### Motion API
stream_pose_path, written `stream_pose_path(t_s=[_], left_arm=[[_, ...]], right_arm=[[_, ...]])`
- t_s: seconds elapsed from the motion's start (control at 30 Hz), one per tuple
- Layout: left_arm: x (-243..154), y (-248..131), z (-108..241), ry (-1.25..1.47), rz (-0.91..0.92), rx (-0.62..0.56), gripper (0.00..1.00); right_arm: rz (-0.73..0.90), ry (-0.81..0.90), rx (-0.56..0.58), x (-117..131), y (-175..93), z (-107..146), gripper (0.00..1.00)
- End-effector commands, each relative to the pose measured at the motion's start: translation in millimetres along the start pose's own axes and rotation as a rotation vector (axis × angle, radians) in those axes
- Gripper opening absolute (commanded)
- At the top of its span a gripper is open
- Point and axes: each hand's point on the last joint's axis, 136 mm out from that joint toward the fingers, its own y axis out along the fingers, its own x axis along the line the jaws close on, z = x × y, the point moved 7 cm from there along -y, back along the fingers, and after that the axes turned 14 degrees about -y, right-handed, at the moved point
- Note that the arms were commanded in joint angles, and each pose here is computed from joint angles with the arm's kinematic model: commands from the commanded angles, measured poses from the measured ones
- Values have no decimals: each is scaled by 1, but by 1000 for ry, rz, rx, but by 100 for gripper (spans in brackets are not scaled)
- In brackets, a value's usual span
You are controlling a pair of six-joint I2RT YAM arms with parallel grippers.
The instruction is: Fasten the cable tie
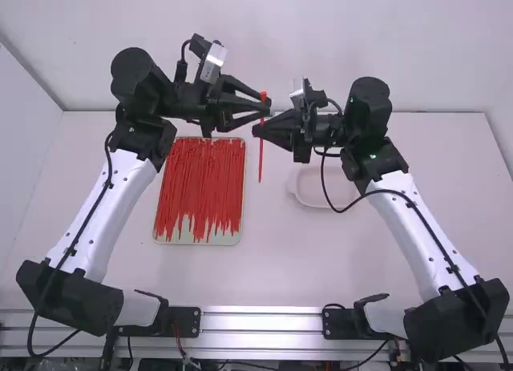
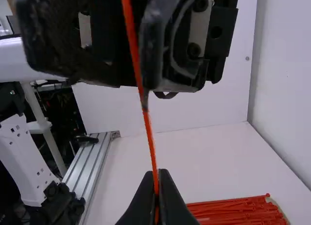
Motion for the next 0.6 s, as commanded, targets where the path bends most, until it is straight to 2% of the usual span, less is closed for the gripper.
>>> stream_pose_path(t_s=[0.0,0.23,0.47,0.53,0.57], left_arm=[[-1,-3,-7,36,-9,-8,23],[-1,-3,-7,36,-12,-10,2],[1,-3,-8,21,-31,-25,2],[1,-3,-9,24,-33,-28,2],[1,-4,-9,32,-31,-28,2]], right_arm=[[0,-27,-16,4,-3,-17,0],[0,-27,-15,4,-3,-17,0],[-3,-33,-27,4,-3,-21,0],[-6,-41,-30,4,-3,-22,6],[-6,-40,-29,5,-3,-21,14]])
